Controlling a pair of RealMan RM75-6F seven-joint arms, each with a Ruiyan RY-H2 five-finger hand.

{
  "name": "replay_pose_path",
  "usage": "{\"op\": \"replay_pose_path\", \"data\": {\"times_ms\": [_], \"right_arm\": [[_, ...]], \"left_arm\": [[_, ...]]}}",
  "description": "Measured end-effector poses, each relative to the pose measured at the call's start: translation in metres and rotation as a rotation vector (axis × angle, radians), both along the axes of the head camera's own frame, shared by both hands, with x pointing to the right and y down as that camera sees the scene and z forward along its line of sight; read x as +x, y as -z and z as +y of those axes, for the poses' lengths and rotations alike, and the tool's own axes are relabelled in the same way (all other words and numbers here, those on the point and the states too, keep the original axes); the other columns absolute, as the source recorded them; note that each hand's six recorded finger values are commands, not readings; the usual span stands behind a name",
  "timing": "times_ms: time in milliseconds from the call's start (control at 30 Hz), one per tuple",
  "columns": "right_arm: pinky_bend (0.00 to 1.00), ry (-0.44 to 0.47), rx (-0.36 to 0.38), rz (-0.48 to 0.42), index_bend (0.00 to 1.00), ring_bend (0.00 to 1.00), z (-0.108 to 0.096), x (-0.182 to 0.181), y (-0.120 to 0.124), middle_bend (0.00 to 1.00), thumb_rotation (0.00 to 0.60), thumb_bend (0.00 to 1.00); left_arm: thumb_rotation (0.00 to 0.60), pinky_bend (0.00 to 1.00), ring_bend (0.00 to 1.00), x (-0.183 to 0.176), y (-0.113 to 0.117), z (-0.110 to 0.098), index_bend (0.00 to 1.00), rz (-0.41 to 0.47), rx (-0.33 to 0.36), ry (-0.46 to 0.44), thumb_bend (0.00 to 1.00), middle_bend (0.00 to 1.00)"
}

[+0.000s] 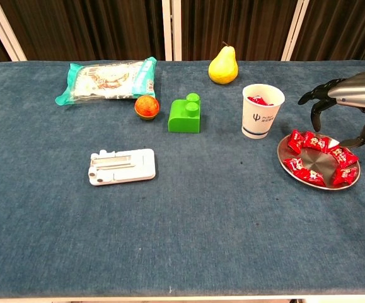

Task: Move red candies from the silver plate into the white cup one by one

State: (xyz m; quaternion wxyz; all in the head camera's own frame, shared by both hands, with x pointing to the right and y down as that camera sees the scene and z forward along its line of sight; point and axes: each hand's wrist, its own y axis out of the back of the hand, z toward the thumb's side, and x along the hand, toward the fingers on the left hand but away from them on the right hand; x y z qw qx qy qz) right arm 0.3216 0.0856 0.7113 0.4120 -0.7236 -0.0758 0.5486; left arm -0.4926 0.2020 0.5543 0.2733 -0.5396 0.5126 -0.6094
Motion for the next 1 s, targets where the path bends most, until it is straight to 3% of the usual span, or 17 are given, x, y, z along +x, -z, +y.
{"op": "replay_pose_path", "data": {"times_ms": [500, 1000], "right_arm": [[0.00, 0.039, -0.015, 0.015, 0.49, 0.05, 0.004, -0.007, -0.002, 0.11, 0.600, 0.44], [0.00, 0.091, 0.022, 0.046, 0.39, 0.05, -0.002, -0.016, -0.004, 0.11, 0.600, 0.40]], "left_arm": [[0.600, 0.00, 0.00, -0.001, 0.001, 0.000, 0.16, 0.002, 0.004, 0.004, 0.35, 0.00], [0.600, 0.00, 0.00, -0.002, 0.001, 0.000, 0.16, 0.001, 0.004, 0.007, 0.35, 0.00]]}}
